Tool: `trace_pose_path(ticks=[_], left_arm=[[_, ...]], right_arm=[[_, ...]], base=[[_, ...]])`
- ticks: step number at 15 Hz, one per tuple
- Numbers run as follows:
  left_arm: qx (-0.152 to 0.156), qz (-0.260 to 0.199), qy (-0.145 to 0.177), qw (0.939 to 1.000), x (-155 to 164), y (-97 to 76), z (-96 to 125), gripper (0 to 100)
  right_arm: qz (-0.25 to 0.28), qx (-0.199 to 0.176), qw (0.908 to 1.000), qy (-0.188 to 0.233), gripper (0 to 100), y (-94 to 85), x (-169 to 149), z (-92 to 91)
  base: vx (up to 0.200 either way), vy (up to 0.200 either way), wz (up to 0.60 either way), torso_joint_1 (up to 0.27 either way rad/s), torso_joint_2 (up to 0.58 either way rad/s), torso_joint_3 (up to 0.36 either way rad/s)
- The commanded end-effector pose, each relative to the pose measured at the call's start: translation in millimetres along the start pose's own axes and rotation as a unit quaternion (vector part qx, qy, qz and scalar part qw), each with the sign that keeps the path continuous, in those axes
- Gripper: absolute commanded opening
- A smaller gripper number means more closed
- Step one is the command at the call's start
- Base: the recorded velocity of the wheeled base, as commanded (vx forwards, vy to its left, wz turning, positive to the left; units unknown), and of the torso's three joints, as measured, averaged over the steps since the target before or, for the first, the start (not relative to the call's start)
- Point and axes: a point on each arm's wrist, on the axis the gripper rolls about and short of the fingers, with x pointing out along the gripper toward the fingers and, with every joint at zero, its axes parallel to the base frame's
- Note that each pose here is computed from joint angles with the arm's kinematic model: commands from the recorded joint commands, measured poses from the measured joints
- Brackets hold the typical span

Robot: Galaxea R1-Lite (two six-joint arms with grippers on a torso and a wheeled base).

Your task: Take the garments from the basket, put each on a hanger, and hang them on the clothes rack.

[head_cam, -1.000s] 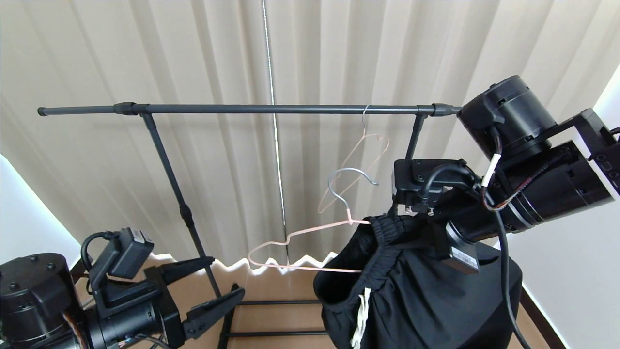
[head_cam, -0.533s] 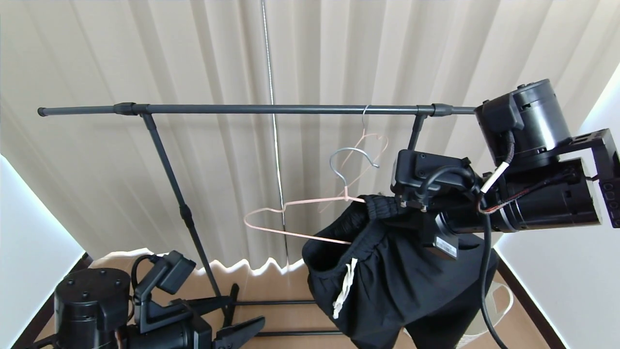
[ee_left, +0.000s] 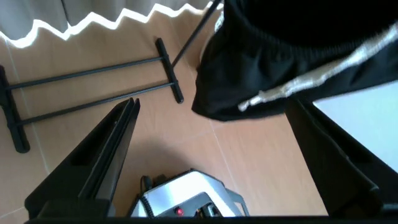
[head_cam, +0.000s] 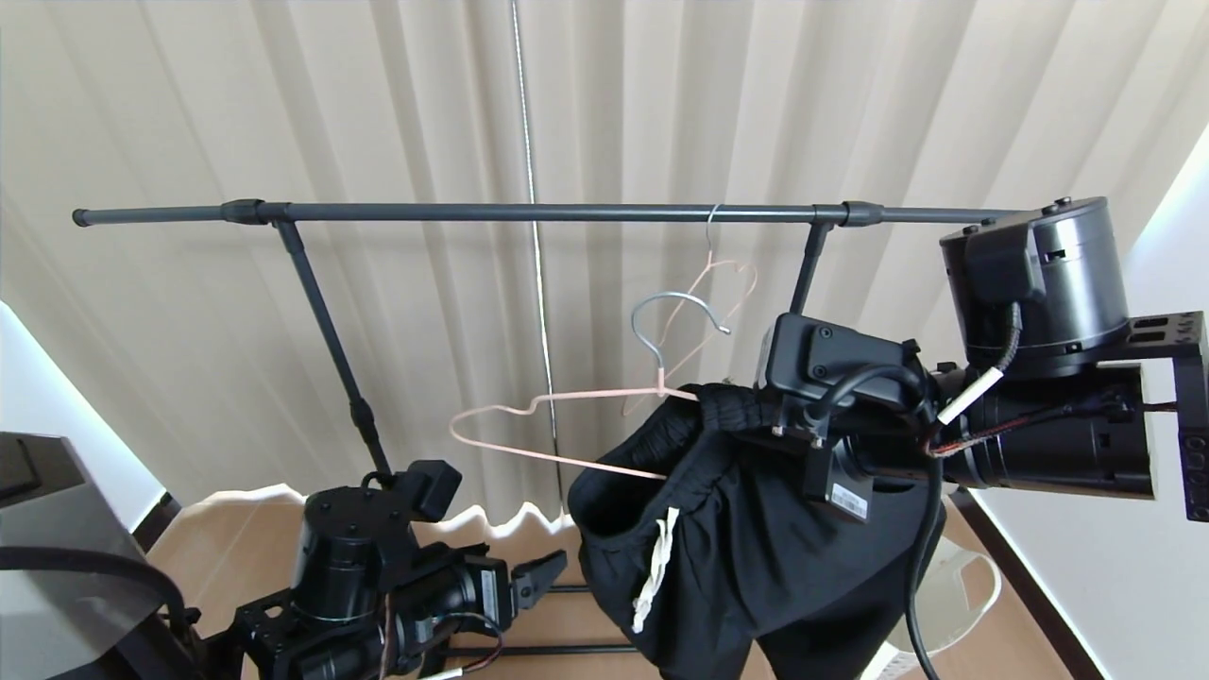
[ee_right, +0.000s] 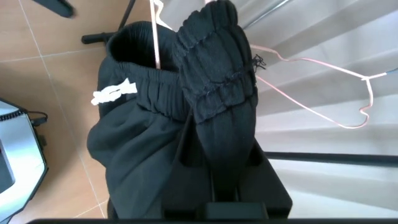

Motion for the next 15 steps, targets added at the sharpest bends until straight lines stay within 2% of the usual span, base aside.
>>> trace_pose_path(ticks=[1,8,13,14,15], left_arm=[[0.000,0.002,0.002,1.0000,13.3,-1.0,-0.2,100],[0.007,0.034,-0.033,0.9988,30.3,-8.8,8.3,100],[0.031,0.038,-0.017,0.9986,34.2,-25.0,-8.2,100],[0.031,0.038,-0.018,0.9986,34.2,-25.0,-8.2,0],[0.032,0.039,-0.017,0.9986,34.0,-25.2,-8.7,0]], right_arm=[[0.004,-0.004,1.0000,-0.004,0,8.1,-5.0,-2.1],[0.010,-0.017,0.9995,-0.025,0,17.3,-13.9,6.6],[0.006,-0.017,0.9994,-0.030,0,16.0,-16.9,8.8],[0.005,-0.017,0.9994,-0.030,0,16.1,-17.7,8.8],[0.000,-0.016,0.9996,-0.024,0,15.9,-17.9,7.2]], base=[[0.000,0.000,0.00,0.000,0.00,0.000],[0.000,0.000,0.00,0.000,0.00,0.000],[0.000,0.000,0.00,0.000,0.00,0.000],[0.000,0.000,0.00,0.000,0.00,0.000],[0.000,0.000,0.00,0.000,0.00,0.000]])
